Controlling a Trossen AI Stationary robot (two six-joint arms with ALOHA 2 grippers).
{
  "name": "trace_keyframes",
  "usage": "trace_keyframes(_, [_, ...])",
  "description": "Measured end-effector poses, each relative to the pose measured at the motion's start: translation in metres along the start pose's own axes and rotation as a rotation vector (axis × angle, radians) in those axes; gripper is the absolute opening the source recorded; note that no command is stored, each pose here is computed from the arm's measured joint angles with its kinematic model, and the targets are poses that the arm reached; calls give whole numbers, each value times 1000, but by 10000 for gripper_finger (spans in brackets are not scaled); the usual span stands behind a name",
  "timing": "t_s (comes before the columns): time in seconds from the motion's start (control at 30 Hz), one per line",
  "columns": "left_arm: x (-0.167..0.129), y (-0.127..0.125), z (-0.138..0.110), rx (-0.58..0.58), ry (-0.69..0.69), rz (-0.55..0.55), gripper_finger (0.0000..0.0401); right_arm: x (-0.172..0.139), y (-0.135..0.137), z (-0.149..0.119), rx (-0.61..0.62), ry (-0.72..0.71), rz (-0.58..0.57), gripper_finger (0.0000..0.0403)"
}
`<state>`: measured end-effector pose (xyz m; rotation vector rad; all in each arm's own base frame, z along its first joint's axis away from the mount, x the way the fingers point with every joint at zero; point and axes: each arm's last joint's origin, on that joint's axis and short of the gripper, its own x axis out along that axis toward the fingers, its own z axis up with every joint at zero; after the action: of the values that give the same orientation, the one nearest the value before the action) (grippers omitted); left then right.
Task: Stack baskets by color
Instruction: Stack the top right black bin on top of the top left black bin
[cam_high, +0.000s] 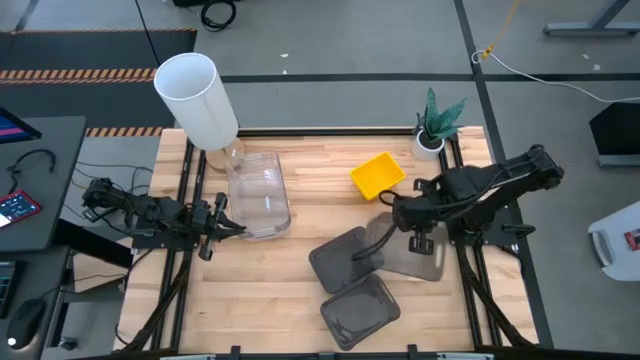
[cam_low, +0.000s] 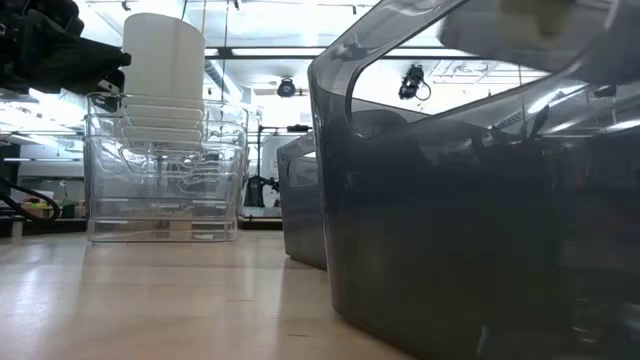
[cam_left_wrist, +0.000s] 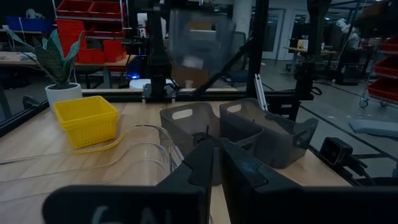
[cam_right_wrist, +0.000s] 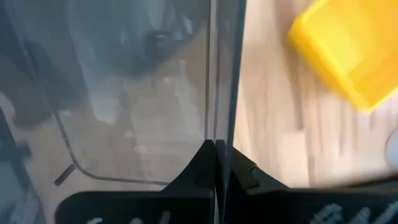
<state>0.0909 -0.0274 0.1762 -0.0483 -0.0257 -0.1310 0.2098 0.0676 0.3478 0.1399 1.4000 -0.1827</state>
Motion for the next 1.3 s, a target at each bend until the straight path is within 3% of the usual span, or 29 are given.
trace_keyframes(0.17, [0,0,0,0,0,0,31,-16,0,7,-12,-114,-11,5])
trace_keyframes(0.53, [0,0,0,0,0,0,38,-20,-1,7,-22,-123,-15,5])
trace_keyframes(0.9, [0,0,0,0,0,0,34,-23,8,40,-74,-421,33,4])
trace_keyframes(1.13, [0,0,0,1,3,-1,40,6,22,75,-170,-369,33,4])
trace_keyframes(1.3, [0,0,0,2,6,0,34,8,32,102,-236,-311,2,4])
